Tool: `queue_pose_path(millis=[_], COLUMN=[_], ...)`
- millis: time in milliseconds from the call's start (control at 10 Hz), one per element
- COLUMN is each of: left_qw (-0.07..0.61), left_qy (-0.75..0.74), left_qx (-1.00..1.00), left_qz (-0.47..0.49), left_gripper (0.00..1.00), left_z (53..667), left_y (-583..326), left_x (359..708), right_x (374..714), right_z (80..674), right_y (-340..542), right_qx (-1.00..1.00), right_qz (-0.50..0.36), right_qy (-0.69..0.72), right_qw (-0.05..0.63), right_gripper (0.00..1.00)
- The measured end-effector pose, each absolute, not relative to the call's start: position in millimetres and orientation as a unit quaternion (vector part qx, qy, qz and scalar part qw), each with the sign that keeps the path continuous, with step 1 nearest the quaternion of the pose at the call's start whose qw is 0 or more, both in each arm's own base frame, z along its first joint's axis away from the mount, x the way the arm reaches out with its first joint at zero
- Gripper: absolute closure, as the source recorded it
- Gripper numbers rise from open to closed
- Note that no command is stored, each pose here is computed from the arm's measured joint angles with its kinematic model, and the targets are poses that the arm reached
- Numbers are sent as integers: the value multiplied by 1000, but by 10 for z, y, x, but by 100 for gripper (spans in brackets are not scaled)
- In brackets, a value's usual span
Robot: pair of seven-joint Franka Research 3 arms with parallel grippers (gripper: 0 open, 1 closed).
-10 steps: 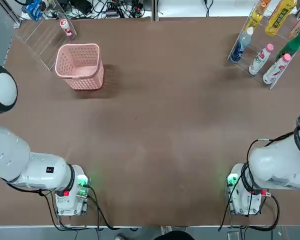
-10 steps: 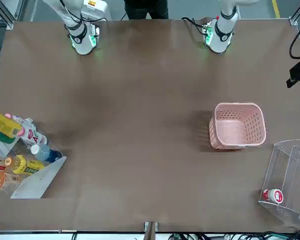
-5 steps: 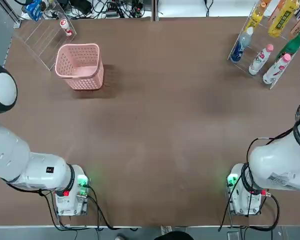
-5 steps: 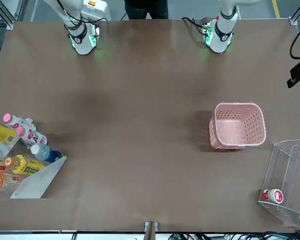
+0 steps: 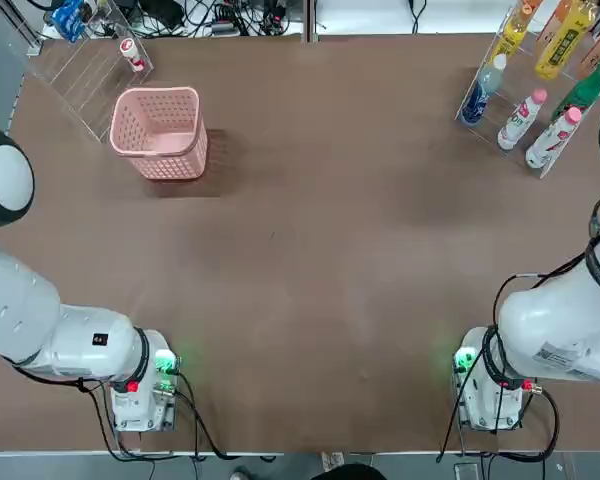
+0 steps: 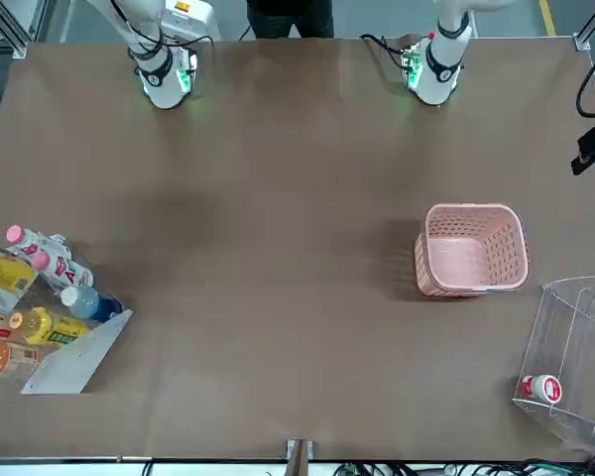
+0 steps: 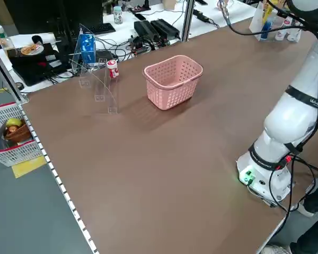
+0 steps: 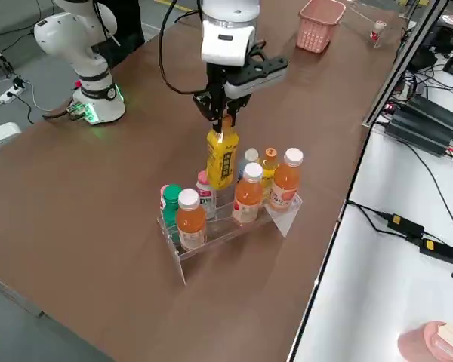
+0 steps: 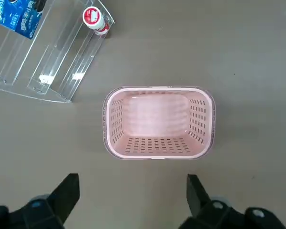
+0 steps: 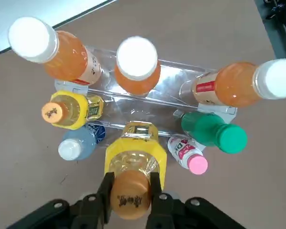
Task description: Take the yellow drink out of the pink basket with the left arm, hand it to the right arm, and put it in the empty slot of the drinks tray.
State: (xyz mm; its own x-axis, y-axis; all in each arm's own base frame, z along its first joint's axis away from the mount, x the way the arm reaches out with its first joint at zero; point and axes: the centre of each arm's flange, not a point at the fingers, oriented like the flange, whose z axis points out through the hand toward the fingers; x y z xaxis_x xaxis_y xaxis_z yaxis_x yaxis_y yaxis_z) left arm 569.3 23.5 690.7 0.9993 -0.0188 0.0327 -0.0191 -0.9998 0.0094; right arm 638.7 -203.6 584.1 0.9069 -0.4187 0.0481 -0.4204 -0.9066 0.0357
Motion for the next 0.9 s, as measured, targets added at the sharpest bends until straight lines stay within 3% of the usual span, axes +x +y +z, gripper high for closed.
queue_pose_path(millis=[900], left_qw=[5], left_qy=[-8], left_qx=[1000], left_qz=[16], left_gripper=[0], left_z=[6907], left_y=[242], left_x=[5693], right_x=[6532], right_z=[5601], right_y=[-2171], right_qx=[978], right_qz=[37], right_qy=[-205], right_qw=[25], right_gripper=[66])
